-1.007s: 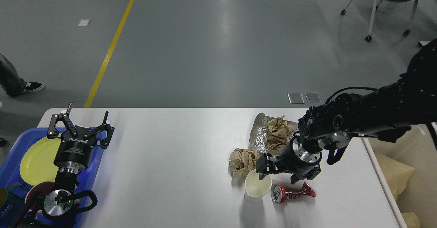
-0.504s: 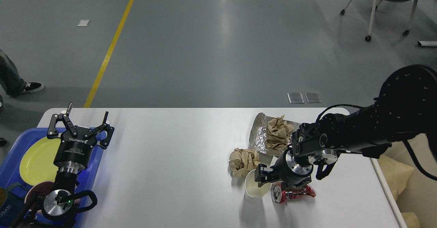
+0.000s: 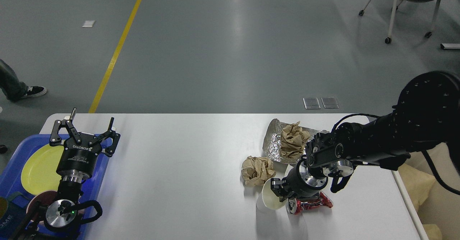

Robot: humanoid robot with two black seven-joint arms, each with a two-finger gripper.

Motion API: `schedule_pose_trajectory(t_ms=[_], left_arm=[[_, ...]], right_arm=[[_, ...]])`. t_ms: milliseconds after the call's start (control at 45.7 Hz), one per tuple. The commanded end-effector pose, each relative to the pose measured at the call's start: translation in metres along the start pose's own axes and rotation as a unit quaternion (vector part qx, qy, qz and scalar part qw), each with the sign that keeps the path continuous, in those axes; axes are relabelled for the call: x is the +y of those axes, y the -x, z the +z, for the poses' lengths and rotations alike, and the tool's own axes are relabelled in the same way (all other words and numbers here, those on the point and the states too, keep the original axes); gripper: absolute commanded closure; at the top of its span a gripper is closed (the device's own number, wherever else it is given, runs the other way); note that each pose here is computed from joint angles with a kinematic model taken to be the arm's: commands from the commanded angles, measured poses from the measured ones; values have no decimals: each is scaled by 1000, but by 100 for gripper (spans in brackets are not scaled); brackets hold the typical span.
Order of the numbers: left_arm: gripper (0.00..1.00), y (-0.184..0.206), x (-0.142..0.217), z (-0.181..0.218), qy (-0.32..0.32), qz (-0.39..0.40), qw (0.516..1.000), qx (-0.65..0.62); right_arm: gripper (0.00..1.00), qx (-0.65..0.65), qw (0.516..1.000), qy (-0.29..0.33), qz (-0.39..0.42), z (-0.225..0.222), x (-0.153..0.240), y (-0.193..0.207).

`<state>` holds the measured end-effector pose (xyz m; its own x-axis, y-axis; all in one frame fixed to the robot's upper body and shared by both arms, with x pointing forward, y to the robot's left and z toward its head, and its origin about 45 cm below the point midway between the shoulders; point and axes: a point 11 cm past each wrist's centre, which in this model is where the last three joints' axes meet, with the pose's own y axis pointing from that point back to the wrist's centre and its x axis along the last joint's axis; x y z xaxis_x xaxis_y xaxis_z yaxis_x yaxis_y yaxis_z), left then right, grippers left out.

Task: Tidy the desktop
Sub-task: 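Grasp the white paper cup with the right gripper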

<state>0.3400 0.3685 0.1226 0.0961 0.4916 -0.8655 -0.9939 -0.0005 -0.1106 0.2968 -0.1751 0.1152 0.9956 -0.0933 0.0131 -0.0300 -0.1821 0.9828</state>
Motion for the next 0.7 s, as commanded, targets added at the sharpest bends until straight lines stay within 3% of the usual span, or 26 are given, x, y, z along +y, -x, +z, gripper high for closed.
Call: schedule_pose_trajectory(t_ms=[0, 350, 679], left_arm=[[4, 0, 0, 0, 0, 0, 1000, 0], [4, 0, 0, 0, 0, 0, 1000, 0], [4, 0, 0, 0, 0, 0, 1000, 0]], right_arm=[[100, -6, 1000, -1, -5, 0, 1, 1], [100, -1, 1000, -1, -21, -3, 20, -5], [100, 42, 998, 49, -17, -5, 144, -26]])
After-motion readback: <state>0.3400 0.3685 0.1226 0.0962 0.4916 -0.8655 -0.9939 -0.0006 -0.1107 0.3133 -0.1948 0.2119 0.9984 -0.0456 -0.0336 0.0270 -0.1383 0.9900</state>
